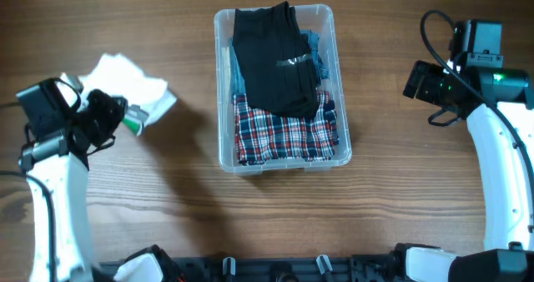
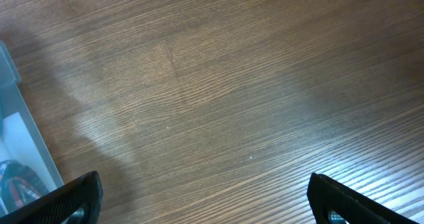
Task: Pack container
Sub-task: 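Carry the white t-shirt with the left gripper into the bin's lower half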
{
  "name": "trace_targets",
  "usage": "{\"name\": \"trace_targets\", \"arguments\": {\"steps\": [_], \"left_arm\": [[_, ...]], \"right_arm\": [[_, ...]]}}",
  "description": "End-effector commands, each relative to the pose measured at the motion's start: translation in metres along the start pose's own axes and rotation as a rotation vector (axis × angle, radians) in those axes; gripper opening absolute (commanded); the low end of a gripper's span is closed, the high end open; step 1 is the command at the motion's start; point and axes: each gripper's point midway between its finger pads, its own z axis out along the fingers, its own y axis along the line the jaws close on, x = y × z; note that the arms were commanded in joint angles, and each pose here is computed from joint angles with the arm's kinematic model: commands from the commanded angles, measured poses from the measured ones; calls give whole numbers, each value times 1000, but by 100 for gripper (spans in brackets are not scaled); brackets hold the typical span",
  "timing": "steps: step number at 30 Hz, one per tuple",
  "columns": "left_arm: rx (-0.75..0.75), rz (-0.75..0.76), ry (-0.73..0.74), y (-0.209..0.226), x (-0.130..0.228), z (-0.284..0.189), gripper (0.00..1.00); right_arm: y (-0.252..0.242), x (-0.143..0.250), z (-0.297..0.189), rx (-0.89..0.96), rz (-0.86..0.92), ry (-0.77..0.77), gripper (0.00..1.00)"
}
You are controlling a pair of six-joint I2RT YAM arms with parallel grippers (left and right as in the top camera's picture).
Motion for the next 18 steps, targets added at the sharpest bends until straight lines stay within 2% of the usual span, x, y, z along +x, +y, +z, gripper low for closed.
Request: {"name": "trace_targets", "arguments": {"steps": [1, 6, 9, 13, 18], "left_arm": [[253, 189, 18, -86, 22, -36, 4], [412, 343, 99, -150, 76, -49, 4], [450, 391, 152, -173, 107, -46, 4], [447, 478, 212, -194, 154, -33, 4], [414, 519, 322, -200, 207, -16, 4]], "right_arm": [[-1, -6, -8, -4, -3, -29, 100], [-1, -6, -8, -4, -3, -29, 100], [-1, -6, -8, -4, -3, -29, 100], [-1, -6, -8, -4, -3, -29, 100], [-1, -6, -8, -4, -3, -29, 100]]}}
